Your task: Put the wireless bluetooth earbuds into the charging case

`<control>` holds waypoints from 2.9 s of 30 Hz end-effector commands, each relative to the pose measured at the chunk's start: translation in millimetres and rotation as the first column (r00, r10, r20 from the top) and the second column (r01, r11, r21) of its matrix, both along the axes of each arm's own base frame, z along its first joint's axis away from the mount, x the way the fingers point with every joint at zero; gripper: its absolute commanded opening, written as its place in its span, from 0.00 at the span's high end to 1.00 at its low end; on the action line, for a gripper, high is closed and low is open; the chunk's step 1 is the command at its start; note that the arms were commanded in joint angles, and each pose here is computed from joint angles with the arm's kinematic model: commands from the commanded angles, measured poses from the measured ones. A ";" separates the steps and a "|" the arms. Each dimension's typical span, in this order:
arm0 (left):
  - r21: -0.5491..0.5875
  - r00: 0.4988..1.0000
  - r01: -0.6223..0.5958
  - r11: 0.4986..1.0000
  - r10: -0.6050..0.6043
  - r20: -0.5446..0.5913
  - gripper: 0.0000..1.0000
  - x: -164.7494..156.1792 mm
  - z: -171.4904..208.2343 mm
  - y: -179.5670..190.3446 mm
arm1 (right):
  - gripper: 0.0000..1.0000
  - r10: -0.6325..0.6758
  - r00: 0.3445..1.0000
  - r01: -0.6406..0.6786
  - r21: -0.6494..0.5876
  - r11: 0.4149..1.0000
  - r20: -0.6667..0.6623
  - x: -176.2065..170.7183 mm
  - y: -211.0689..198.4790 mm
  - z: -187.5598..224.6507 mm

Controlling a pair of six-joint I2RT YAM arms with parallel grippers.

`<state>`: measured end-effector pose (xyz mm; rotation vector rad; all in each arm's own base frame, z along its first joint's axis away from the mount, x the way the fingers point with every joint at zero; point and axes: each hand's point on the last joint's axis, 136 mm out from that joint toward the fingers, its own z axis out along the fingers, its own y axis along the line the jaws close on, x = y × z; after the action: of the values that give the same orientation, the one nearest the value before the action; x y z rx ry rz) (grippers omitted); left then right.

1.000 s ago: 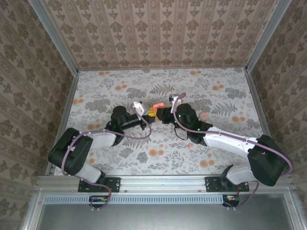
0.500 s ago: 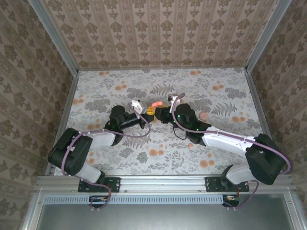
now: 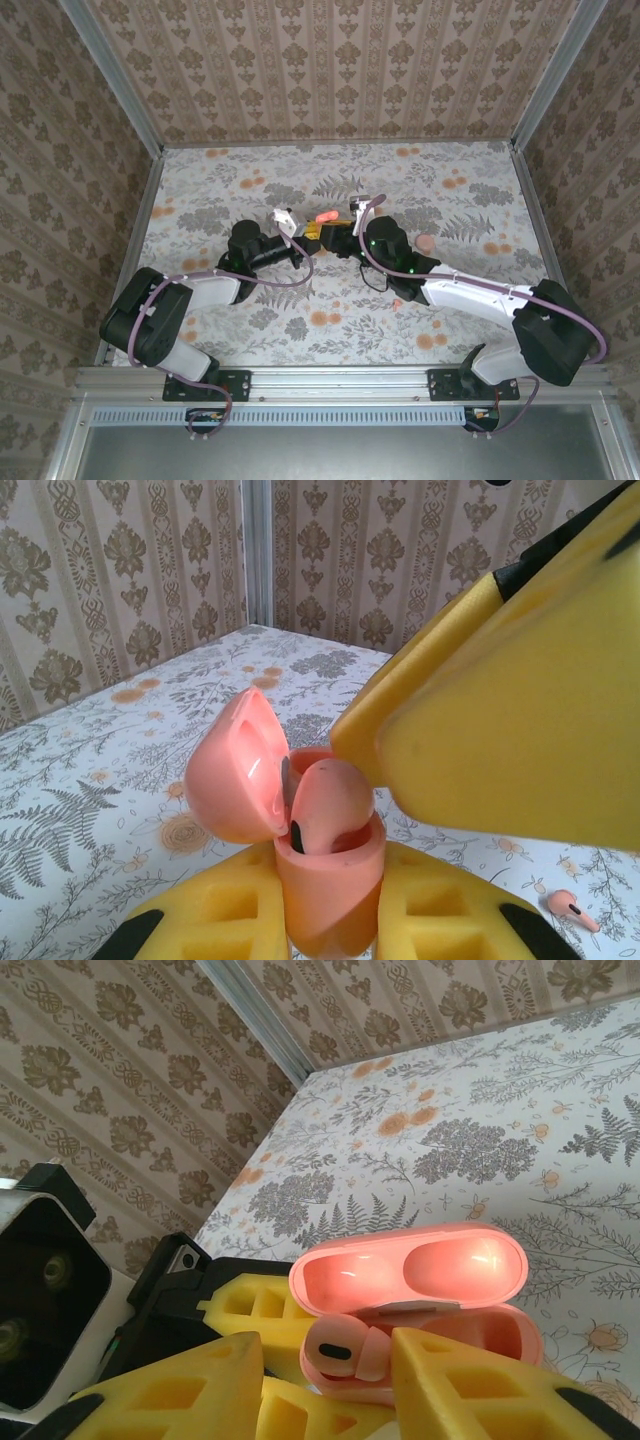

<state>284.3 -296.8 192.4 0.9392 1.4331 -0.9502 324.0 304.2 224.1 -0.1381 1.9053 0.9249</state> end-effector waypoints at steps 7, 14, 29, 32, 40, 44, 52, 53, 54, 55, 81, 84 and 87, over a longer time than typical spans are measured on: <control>-0.081 0.993 0.020 0.997 -0.010 0.121 0.95 -3.3 45.0 0.3 | 0.52 0.026 0.999 -0.026 -0.003 1.000 0.033 -17.9 -14.6 34.9; -0.077 0.992 0.029 0.997 -0.019 0.127 0.95 -7.3 45.8 1.5 | 0.54 0.099 0.995 -0.097 0.066 0.993 -0.029 -28.3 -21.8 49.3; -0.005 0.978 0.103 0.995 -0.101 0.181 0.95 -26.9 37.1 0.3 | 0.59 0.126 0.949 -0.141 -0.033 0.989 -0.288 -37.6 -57.4 31.4; 0.024 0.973 0.100 0.995 -0.103 0.208 0.95 -30.3 31.9 1.0 | 0.59 0.057 0.938 -0.084 -0.066 0.994 -0.341 -33.6 -80.2 24.4; 0.106 0.940 0.130 0.986 -0.156 0.303 0.96 -50.9 16.7 -2.9 | 0.58 -0.080 0.809 -0.066 -0.226 0.972 -0.582 -41.4 -132.3 -23.3; 0.119 0.921 0.148 0.982 -0.181 0.344 0.97 -61.4 15.3 -5.3 | 0.58 -0.145 0.731 -0.069 -0.284 0.956 -0.667 -45.1 -148.4 -49.1; 0.149 0.901 0.164 0.975 -0.209 0.379 0.97 -76.7 10.7 -7.0 | 0.58 -0.267 0.547 -0.150 -0.406 0.901 -0.793 -60.3 -167.8 -94.1; 0.155 0.900 0.165 0.974 -0.213 0.379 0.97 -78.0 9.5 -7.3 | 0.58 -0.272 0.539 -0.155 -0.411 0.898 -0.797 -61.2 -168.6 -95.9; 0.160 0.899 0.167 0.973 -0.217 0.380 0.97 -79.3 9.2 -7.7 | 0.57 -0.283 0.525 -0.157 -0.418 0.895 -0.803 -62.0 -170.3 -99.1; 0.166 0.899 0.165 0.972 -0.218 0.381 0.97 -80.2 8.4 -7.6 | 0.56 -0.292 0.509 -0.162 -0.423 0.891 -0.810 -63.7 -171.4 -102.4; 0.207 0.918 0.103 0.973 -0.173 0.357 0.97 -79.5 -1.7 -2.9 | 0.58 -0.415 0.185 -0.340 -0.454 0.824 -0.891 -119.8 -170.9 -191.5; 0.210 0.920 0.101 0.972 -0.172 0.352 0.97 -78.6 -3.0 -2.8 | 0.59 -0.416 0.174 -0.350 -0.451 0.821 -0.892 -121.7 -169.7 -197.3; 0.210 0.920 0.102 0.972 -0.173 0.352 0.97 -78.5 -2.5 -3.3 | 0.59 -0.416 0.165 -0.360 -0.447 0.819 -0.894 -122.7 -168.3 -201.7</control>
<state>208.4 -299.4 188.2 1.2874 1.1750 -0.7095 207.7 137.0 29.2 0.2312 3.4407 0.2448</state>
